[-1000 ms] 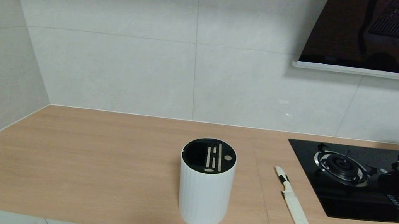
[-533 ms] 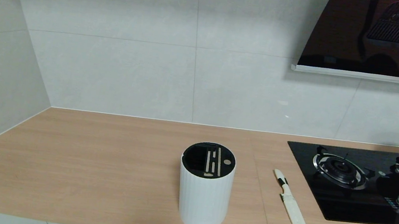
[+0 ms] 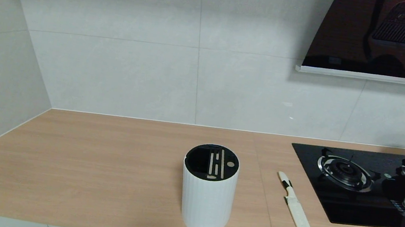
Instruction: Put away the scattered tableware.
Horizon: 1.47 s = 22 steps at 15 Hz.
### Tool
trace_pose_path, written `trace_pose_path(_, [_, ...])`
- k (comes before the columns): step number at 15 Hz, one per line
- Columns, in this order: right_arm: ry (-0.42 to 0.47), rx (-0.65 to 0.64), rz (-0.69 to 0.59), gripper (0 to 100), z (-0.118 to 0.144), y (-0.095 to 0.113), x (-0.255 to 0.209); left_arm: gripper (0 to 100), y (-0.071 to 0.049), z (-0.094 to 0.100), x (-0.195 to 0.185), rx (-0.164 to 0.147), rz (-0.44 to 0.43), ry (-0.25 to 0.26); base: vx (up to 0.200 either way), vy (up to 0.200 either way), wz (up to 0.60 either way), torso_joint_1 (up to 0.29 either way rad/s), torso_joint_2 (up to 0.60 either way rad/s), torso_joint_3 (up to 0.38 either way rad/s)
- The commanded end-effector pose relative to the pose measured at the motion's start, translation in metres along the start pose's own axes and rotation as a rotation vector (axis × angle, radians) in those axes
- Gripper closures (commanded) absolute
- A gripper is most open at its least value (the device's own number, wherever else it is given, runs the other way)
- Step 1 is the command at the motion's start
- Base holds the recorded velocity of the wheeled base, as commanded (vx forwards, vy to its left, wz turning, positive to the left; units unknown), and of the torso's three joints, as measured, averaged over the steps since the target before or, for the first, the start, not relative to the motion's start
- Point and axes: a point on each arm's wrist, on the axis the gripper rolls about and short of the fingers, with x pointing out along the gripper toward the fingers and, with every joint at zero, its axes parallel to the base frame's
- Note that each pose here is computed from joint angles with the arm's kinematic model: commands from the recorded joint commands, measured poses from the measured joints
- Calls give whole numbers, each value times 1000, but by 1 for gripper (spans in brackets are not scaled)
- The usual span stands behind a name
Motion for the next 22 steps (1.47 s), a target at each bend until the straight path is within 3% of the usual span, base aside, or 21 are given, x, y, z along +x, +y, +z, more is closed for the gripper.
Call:
trace_pose_path(1, [-117,71,37,0,34,1,-11,0,0,0,0,0,0,1,0,0,0,0,0,0])
trace_pose_path(3, [-3,107,178,0,54,4,-5,0,0,0,0,0,0,1,0,0,0,0,0,0])
trace_pose_path(6, [213,121,217,0,93,4,39,0,0,0,0,0,0,-1,0,0,0,0,0,0])
trace_pose_path(10, [502,34,289,0,99,10,118,0,0,0,0,0,0,1,0,0,0,0,0,0])
trace_pose_path(12, [549,27,326,0,98,17,145,0,0,0,0,0,0,1,0,0,0,0,0,0])
trace_pose_path(14, [582,26,325,0,93,22,186,0,0,0,0,0,0,-1,0,0,0,0,0,0])
trace_pose_path(16, [654,11,299,0,66,30,232,0,0,0,0,0,0,1,0,0,0,0,0,0])
trace_pose_path(22, [759,-43,268,0,-1,53,302,0,0,0,0,0,0,-1,0,0,0,0,0,0])
